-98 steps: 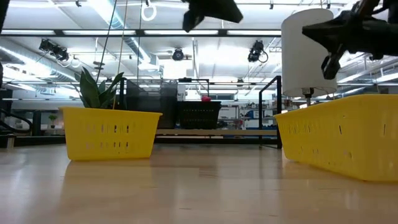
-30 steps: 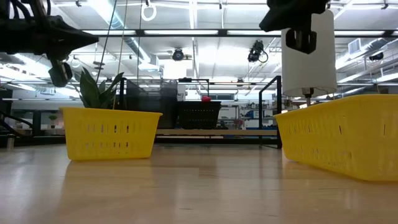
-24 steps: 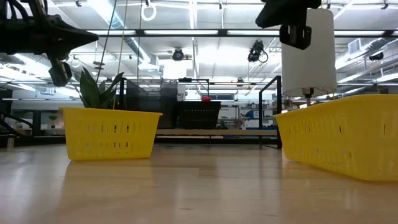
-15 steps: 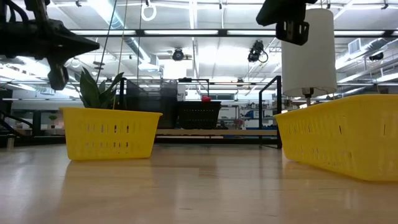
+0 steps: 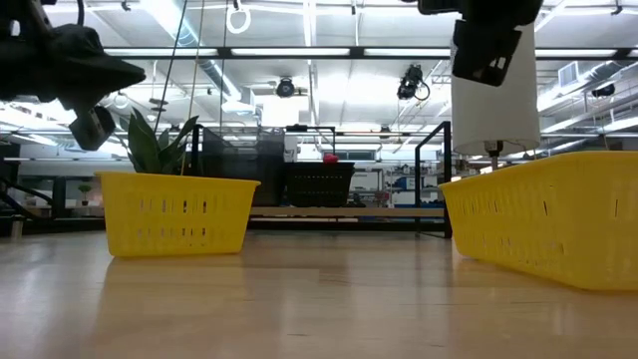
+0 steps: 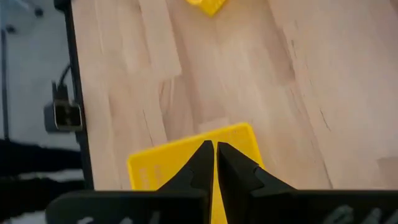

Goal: Stack baskets on shelf by color
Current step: Stack the right yellow basket on top of the yellow middle basket

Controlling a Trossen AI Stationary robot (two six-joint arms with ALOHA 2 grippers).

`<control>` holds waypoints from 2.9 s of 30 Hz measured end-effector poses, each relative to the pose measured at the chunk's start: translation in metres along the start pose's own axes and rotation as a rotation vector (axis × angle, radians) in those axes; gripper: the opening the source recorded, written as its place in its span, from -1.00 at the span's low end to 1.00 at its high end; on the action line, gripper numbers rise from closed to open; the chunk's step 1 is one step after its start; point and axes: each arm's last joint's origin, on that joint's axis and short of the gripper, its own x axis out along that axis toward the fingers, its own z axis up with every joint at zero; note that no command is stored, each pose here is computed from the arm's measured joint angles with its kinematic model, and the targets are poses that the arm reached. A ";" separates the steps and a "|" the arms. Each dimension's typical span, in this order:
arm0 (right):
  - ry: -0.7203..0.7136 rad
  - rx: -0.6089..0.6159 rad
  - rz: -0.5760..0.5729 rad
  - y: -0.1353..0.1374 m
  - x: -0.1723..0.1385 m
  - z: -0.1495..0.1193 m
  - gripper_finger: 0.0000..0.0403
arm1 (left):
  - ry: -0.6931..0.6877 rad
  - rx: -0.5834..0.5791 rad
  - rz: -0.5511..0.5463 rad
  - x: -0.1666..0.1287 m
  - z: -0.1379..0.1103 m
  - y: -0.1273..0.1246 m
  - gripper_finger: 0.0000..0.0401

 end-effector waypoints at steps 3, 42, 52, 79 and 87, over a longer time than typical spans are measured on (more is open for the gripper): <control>0.047 -0.048 -0.006 -0.002 0.002 -0.003 -0.79 | 0.026 0.042 -0.003 0.001 -0.002 0.000 -0.90; 0.643 0.144 -0.144 0.015 0.028 -0.101 -0.11 | 0.040 0.318 0.001 0.003 -0.004 0.000 -0.88; 0.620 0.200 -0.158 0.010 0.045 -0.124 -0.13 | 0.038 0.317 0.000 0.003 -0.004 0.000 -0.82; 0.597 0.159 -0.205 -0.009 0.057 -0.140 -0.94 | 0.039 0.317 0.000 0.003 -0.004 0.000 -0.87; 0.628 0.126 -0.170 -0.013 0.054 -0.135 -0.96 | 0.038 0.317 0.000 0.003 -0.004 0.000 -0.86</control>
